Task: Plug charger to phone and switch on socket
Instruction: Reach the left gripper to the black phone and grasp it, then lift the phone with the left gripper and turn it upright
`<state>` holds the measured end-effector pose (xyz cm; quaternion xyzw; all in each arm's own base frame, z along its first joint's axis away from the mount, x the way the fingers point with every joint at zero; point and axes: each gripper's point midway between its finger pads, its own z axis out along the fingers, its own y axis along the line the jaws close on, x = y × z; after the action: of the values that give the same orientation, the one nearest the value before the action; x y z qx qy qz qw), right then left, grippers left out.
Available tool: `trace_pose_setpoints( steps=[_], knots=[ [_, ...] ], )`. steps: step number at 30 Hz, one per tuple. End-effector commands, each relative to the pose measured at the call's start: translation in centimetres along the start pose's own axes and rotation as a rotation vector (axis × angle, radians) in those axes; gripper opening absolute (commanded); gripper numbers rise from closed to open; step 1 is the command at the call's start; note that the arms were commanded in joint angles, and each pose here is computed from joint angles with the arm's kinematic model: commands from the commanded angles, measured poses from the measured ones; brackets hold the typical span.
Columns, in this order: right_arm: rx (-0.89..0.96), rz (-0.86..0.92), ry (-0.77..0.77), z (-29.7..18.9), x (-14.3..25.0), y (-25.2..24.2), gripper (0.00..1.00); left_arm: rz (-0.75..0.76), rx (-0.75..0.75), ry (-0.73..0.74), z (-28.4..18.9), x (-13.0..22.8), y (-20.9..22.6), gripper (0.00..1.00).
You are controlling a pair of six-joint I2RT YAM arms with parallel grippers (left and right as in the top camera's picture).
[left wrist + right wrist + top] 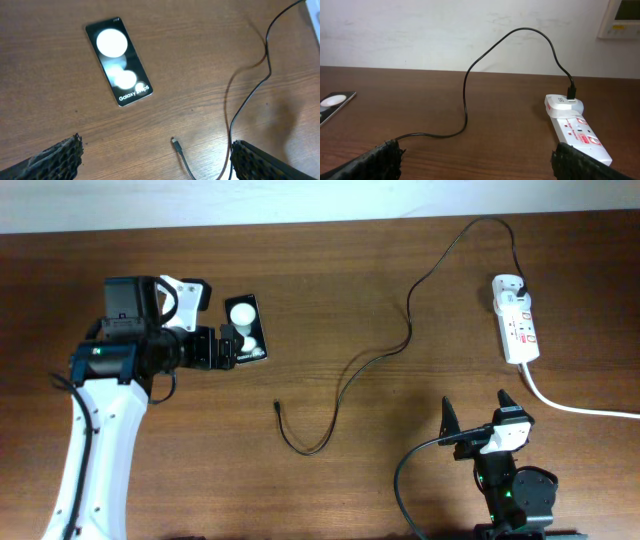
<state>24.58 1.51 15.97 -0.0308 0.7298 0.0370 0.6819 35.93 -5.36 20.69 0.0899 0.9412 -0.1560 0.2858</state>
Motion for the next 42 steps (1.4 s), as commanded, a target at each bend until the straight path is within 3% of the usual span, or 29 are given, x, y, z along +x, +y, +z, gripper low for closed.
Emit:
trace_pose_setpoints(
  steps=[1,7,11,18,20,27,42],
  knots=[
    [-0.012,0.011,0.004,0.0,0.2,0.2,0.99,-0.029,0.017,0.036,1.3,0.3,0.3,0.99],
    [-0.012,0.011,0.004,0.0,0.2,0.2,0.99,-0.124,-0.048,0.093,3.2,1.2,2.0,0.99],
    [-0.012,0.011,0.004,0.0,0.2,0.2,0.99,-0.207,-0.179,0.112,3.6,1.7,4.1,0.99],
    [-0.012,0.011,0.004,0.0,0.2,0.2,0.99,-0.222,-0.221,0.179,7.3,2.6,3.3,0.99],
    [-0.012,0.011,0.004,0.0,0.2,0.3,0.99,-0.264,-0.299,0.181,8.9,2.8,3.6,0.99],
    [-0.012,0.011,0.004,0.0,0.2,0.2,0.99,-0.285,-0.419,0.117,4.3,-3.3,3.7,0.99],
    [-0.012,0.011,0.004,0.0,0.2,0.3,0.99,-0.348,-0.419,0.08,14.1,-4.5,6.0,0.99]
  ],
)
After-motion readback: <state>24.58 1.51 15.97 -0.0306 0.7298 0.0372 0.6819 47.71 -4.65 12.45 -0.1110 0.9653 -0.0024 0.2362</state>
